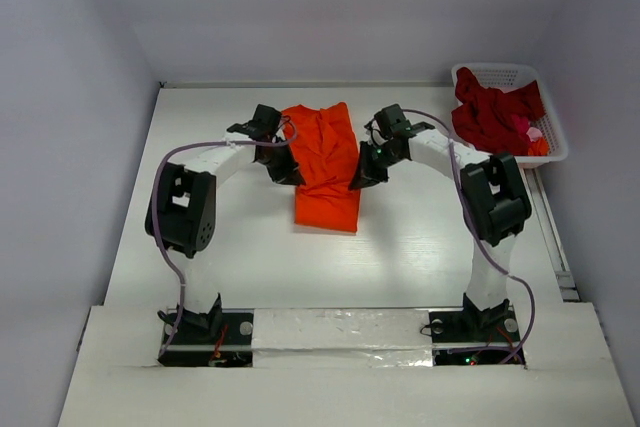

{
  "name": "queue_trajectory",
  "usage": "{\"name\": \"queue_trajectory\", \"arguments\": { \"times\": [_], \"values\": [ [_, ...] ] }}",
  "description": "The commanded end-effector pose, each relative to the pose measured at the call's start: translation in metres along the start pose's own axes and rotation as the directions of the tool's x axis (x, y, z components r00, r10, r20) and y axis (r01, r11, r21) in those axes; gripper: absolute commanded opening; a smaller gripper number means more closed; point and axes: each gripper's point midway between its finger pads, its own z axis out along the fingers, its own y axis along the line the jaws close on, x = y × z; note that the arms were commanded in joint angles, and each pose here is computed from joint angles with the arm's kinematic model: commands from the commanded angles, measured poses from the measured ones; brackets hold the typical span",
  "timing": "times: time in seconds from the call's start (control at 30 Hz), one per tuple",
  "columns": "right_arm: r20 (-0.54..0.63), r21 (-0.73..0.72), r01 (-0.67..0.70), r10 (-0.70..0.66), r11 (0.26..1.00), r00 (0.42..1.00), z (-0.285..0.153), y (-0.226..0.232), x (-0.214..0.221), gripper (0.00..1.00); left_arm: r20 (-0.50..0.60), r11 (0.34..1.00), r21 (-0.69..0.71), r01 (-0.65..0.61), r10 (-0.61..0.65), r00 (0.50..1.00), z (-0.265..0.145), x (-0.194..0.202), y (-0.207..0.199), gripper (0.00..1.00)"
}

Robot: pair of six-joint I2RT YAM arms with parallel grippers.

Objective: Fold and stack the t-shirts
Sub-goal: Fold the folded rectangular tshirt in 1/3 of the way

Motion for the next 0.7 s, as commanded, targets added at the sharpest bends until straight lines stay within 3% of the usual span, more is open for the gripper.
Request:
{"name": "queue_trajectory", "arguments": {
  "times": [0.0,0.4,0.6,0.67],
  "values": [
    [0.035,-0.019,0.032,-0.031,0.999,0.999,-0.005,0.006,-0.017,0.00,0.032,0.999,0.010,-0.030,0.030,0.999,-0.003,-0.015,-0.006,0.00],
    [0.039,-0.017,0.032,-0.032,0.999,0.999,0.009,0.000,-0.033,0.00,0.049,1.000,0.019,-0.018,0.017,0.999,0.004,-0.032,-0.007,0.02],
    [0.051,-0.011,0.041,-0.041,0.999,0.998,0.011,0.002,-0.043,0.00,0.071,0.999,0.039,-0.022,0.019,0.997,0.003,-0.045,-0.014,0.13],
    [0.053,-0.008,0.044,-0.044,0.999,0.998,0.013,0.001,-0.046,0.00,0.079,0.999,0.048,-0.026,0.022,0.997,0.003,-0.048,-0.017,0.22]
  ]
}}
